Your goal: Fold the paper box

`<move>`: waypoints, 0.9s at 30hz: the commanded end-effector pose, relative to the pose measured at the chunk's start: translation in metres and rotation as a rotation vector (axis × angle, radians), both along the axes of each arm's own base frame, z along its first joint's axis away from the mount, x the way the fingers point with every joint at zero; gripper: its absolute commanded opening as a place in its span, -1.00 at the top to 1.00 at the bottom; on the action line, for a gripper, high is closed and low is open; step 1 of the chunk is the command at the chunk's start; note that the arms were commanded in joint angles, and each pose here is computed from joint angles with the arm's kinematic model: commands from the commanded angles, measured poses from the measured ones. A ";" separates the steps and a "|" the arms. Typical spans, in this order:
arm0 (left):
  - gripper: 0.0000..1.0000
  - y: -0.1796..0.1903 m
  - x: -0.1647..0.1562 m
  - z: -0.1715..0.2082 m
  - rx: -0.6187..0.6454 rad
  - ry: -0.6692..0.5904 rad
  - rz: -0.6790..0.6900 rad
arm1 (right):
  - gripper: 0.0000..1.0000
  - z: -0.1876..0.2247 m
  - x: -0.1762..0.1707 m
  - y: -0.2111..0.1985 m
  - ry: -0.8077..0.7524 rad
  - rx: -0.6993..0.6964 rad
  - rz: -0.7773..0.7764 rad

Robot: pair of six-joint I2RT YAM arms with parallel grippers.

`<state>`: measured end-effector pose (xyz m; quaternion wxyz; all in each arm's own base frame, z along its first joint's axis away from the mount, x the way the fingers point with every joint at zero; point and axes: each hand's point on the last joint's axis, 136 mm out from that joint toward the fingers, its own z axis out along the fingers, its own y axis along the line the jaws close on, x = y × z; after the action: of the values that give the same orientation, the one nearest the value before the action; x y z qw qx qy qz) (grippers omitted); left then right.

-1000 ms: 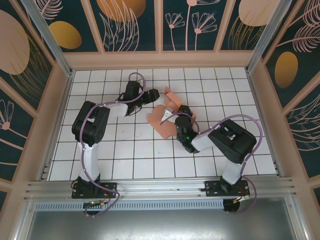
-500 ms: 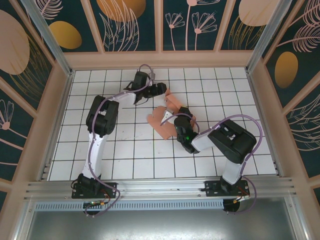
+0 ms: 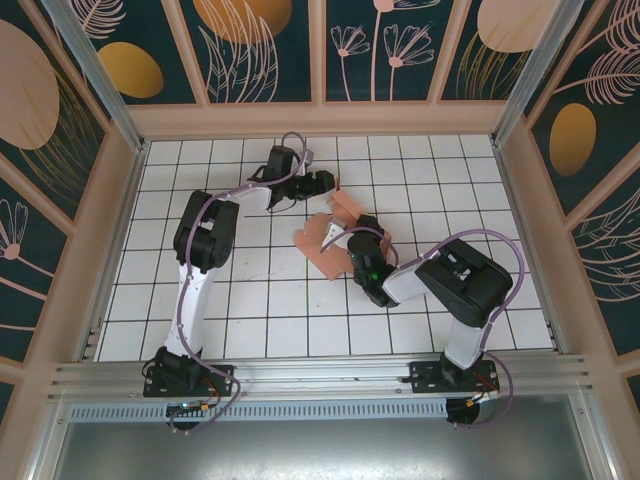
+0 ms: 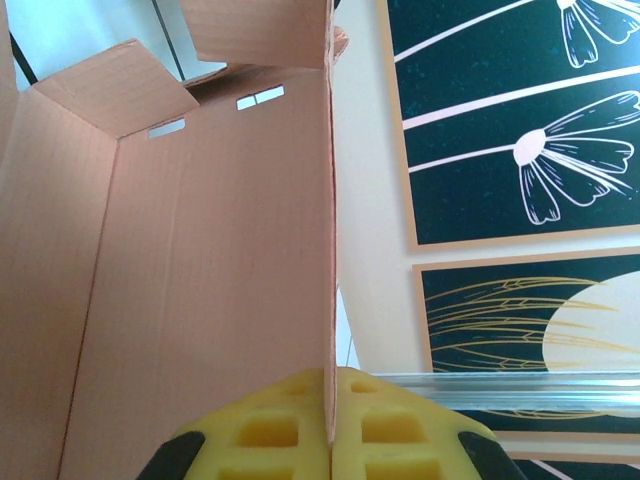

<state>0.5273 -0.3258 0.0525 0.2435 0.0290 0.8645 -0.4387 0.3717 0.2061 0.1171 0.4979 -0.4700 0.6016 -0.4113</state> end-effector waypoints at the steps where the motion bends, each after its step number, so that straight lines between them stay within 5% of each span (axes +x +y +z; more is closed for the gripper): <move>1: -0.55 0.023 0.000 -0.002 0.018 0.028 0.101 | 1.00 0.008 0.003 -0.003 -0.015 0.055 -0.013; 6: -0.66 0.071 0.023 0.007 0.060 -0.001 0.335 | 1.00 0.010 0.001 -0.007 -0.020 0.072 -0.019; 12: -0.63 0.049 0.033 -0.011 0.053 0.074 0.196 | 1.00 0.022 -0.003 0.002 -0.031 0.144 0.063; 19: -0.64 0.060 0.017 -0.009 0.104 0.041 0.184 | 1.00 0.034 -0.004 0.013 -0.099 0.147 0.129; 27: -0.64 0.073 0.003 -0.020 0.137 0.063 0.185 | 1.00 0.039 -0.019 0.056 -0.003 0.210 0.248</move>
<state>0.5501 -0.2645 0.0502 0.2873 -0.0402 0.8811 -0.3734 0.3575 0.2400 0.1311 0.5571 -0.4979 0.5777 -0.3285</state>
